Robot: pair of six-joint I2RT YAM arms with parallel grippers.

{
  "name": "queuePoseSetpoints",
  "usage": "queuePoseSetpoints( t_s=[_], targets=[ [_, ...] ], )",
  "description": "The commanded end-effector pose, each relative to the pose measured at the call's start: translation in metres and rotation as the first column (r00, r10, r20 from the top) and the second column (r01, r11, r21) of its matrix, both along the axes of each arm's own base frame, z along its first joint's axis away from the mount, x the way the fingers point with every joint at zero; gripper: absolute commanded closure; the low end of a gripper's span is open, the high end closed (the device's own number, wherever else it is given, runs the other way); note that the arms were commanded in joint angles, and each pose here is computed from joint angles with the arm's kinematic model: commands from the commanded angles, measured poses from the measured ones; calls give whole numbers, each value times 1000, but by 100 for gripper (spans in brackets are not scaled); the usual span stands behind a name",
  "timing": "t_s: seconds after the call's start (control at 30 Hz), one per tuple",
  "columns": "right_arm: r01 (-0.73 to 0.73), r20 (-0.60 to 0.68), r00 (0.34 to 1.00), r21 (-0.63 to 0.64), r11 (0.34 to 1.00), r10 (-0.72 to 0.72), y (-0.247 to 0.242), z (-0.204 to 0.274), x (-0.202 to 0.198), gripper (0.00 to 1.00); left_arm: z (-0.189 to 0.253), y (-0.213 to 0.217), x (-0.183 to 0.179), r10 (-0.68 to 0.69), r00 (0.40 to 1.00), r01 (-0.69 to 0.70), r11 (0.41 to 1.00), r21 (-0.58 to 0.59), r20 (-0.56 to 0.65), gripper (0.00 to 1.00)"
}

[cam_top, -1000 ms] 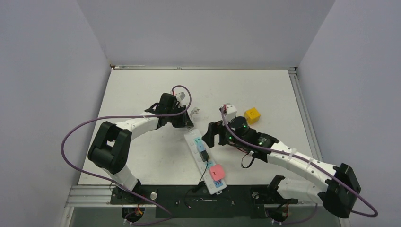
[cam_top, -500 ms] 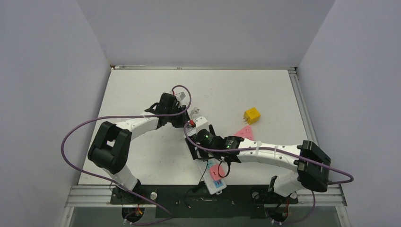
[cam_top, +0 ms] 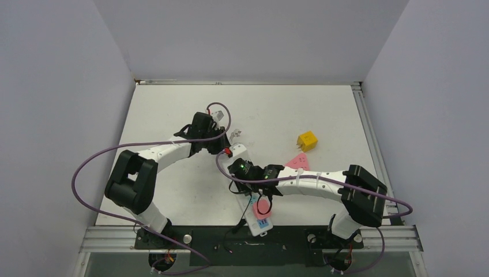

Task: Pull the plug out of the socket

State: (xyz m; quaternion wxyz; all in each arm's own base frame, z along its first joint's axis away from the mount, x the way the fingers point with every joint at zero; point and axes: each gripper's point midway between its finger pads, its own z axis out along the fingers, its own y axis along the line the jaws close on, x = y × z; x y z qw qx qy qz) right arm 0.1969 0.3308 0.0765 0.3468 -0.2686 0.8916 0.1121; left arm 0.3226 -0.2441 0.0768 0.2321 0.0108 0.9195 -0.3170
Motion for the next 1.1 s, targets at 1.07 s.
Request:
queuePoseSetpoints(
  t_s=[1.07],
  targets=[
    [187,128,960,361,913,-248,-69,102,62,95,46,-1,27,-1,990,7,999,-39,140,100]
  ],
)
